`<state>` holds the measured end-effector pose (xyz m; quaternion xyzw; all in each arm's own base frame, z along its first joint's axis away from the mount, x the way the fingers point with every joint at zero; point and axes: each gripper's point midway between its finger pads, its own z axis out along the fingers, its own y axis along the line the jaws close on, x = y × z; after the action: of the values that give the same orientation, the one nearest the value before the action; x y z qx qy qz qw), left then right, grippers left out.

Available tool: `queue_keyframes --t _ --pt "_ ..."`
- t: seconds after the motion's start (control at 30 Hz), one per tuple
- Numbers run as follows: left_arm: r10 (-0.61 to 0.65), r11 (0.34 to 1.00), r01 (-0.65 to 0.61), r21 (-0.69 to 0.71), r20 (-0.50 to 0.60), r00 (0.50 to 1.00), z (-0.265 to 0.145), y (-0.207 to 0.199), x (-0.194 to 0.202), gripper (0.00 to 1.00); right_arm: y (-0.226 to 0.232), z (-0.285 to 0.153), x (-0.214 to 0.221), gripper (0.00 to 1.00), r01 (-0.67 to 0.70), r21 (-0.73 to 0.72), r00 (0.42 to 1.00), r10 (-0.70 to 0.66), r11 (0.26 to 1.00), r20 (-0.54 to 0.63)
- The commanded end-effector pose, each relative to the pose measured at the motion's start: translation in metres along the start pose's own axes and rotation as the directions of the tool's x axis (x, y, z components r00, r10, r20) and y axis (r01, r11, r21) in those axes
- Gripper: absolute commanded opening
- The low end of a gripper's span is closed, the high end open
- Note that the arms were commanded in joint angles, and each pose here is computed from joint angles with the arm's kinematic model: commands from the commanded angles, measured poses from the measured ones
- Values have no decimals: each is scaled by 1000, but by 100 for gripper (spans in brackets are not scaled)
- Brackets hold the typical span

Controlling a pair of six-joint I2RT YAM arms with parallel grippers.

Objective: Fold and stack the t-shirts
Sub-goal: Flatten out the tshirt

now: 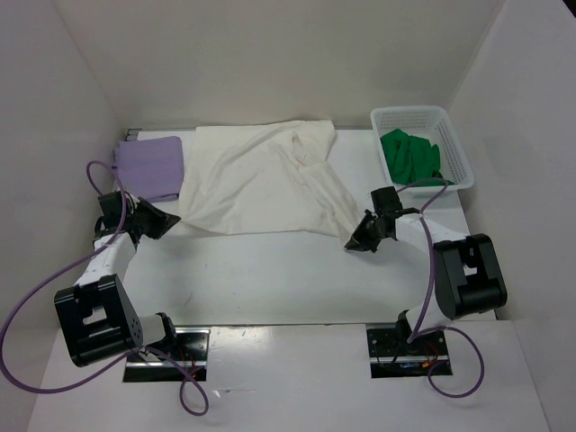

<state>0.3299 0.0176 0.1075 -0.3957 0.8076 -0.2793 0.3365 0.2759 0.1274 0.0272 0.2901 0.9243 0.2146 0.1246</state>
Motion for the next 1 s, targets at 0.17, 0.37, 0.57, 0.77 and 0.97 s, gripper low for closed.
queue_keyframes --t 0.17,0.37,0.57,0.77,0.97 --pt "76 988 -80 135 33 997 -15 -56 -17 0 74 -85 -62 0 151 -117 949 -111 982 294" --pt "150 905 -211 370 187 971 -80 -195 -85 0 184 -287 -108 0 392 -250 752 -151 885 642" --pt "144 778 -338 530 373 916 -186 -301 -146 0 254 -453 -110 0 579 -335 543 -44 743 839" --pt "75 678 -402 616 487 870 -268 -347 -181 0 287 -568 -85 0 729 -374 386 108 574 916" --pt "32 738 -378 559 531 847 -238 -326 -213 0 322 -518 -138 0 724 -353 399 57 593 915"
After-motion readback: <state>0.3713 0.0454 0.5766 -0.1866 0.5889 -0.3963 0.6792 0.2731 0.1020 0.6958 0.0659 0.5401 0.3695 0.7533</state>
